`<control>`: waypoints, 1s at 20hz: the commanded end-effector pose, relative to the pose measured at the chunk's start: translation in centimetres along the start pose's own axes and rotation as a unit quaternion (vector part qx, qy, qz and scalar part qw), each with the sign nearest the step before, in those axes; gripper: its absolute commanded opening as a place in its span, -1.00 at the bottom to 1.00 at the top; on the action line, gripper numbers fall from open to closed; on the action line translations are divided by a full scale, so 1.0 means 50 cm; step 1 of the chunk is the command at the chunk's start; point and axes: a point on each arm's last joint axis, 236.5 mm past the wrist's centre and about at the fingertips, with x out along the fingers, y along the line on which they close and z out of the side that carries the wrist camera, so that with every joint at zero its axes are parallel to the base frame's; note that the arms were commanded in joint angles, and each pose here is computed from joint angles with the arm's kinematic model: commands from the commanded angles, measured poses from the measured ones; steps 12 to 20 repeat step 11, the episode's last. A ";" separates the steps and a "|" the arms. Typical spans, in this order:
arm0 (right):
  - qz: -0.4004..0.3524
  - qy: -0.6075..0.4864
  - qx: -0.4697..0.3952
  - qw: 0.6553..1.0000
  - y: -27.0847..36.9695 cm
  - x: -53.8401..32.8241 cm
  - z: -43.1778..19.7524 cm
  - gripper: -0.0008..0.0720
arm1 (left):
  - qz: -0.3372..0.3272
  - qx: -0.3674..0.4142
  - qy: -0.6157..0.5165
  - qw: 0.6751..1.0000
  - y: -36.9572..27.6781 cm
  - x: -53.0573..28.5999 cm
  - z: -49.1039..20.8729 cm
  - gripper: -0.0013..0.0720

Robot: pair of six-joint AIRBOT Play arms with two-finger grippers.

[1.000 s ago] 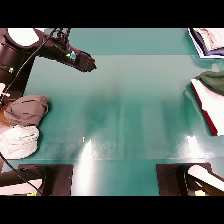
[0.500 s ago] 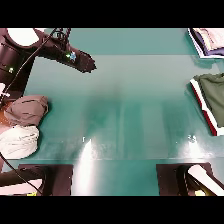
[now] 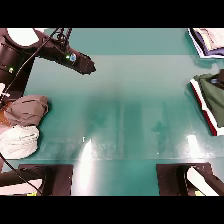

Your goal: Fold the shirts.

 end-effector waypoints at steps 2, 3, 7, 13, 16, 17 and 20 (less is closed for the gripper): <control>0.054 0.051 -0.056 0.996 0.109 0.064 -0.042 -0.92 | 0.000 0.000 0.000 1.000 0.000 0.000 0.000 -0.89; 0.060 0.061 -0.061 0.995 0.119 0.075 -0.049 -0.92 | 0.000 0.000 0.000 1.000 0.000 0.000 0.000 -0.89; 0.071 0.098 -0.066 0.990 0.134 0.113 -0.076 -0.92 | 0.000 0.000 0.000 1.000 0.000 0.000 0.000 -0.89; 0.074 0.127 -0.061 0.987 0.128 0.124 -0.097 -0.92 | -0.001 0.000 0.000 1.000 -0.001 0.000 0.000 -0.89; 0.074 0.127 -0.061 0.987 0.128 0.124 -0.097 -0.92 | -0.001 0.000 0.000 1.000 -0.001 0.000 0.000 -0.89; 0.074 0.127 -0.061 0.987 0.128 0.124 -0.097 -0.92 | -0.001 0.000 0.000 1.000 -0.001 0.000 0.000 -0.89; 0.074 0.127 -0.061 0.987 0.128 0.124 -0.097 -0.92 | -0.001 0.000 0.000 1.000 -0.001 0.000 0.000 -0.89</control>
